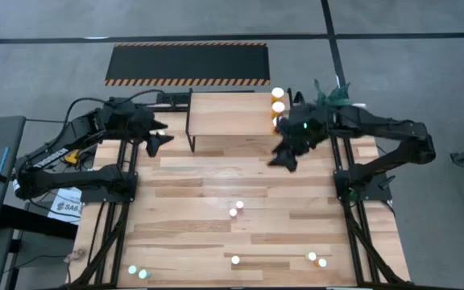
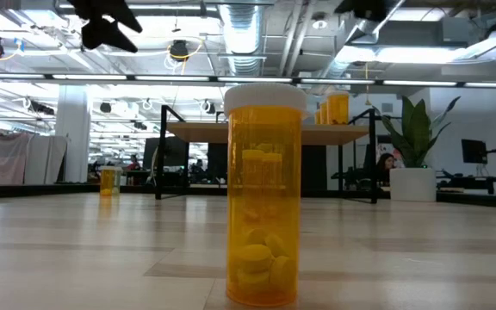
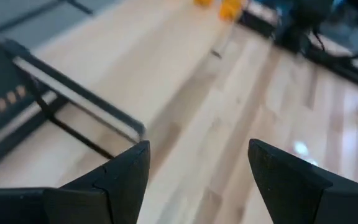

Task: Pick and place medicine bottles onto shelf by color
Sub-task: Put the right small orange pill bottle on the shelf

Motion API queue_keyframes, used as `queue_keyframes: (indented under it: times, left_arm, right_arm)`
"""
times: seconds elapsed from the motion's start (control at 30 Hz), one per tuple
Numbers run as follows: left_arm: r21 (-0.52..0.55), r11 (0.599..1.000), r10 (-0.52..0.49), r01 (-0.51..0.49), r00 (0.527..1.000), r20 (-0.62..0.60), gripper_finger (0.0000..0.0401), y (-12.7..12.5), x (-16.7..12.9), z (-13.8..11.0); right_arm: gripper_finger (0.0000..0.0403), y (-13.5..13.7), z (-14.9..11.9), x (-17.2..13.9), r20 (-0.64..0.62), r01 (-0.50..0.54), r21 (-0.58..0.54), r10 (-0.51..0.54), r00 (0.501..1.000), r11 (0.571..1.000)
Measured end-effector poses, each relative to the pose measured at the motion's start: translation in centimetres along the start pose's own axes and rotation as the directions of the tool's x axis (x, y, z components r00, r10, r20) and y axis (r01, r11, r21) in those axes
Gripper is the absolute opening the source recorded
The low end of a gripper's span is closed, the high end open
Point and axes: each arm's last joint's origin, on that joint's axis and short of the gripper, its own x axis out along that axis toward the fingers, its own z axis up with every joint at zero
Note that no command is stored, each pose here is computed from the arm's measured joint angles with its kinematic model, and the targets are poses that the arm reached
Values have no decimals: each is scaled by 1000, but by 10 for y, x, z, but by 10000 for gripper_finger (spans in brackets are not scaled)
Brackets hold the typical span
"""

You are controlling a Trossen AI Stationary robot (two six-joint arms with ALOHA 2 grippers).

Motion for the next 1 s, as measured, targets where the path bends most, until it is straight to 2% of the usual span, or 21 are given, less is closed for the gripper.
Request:
queue_keyframes:
  times: [0.1,0.2,0.3,0.37,0.47,0.57,0.77,0.9,1.0]
  left_arm:
    - [53,993,-108,110,994,-34,258,-6,0,-2]
    - [90,974,-204,208,978,-54,258,-11,0,-3]
    - [100,950,-290,296,954,-75,258,-18,2,-3]
    - [86,936,-333,341,938,-97,258,-23,4,-4]
    - [71,922,-369,380,920,-132,258,-32,6,-6]
    - [28,911,-401,412,899,-176,258,-44,9,-10]
    - [-139,877,-481,460,837,-262,258,-78,12,-21]
    - [-196,866,-498,459,827,-260,258,-110,17,-28]
    - [-196,863,-503,466,833,-232,258,-136,23,-34]
  right_arm:
    - [318,16,-16,5,-74,-16,55,20,997,998]
    - [318,28,-31,8,-142,11,139,9,990,990]
    - [318,40,-45,9,-198,18,203,24,980,979]
    - [318,49,-55,9,-233,12,205,37,972,979]
    - [317,60,-68,9,-258,8,169,36,966,986]
    - [317,67,-81,8,-262,42,114,-10,965,993]
    - [317,84,-112,2,-283,64,-23,-68,957,998]
    - [317,93,-127,-2,-275,46,-97,-71,959,994]
    - [317,97,-135,-5,-260,42,-136,-77,963,990]
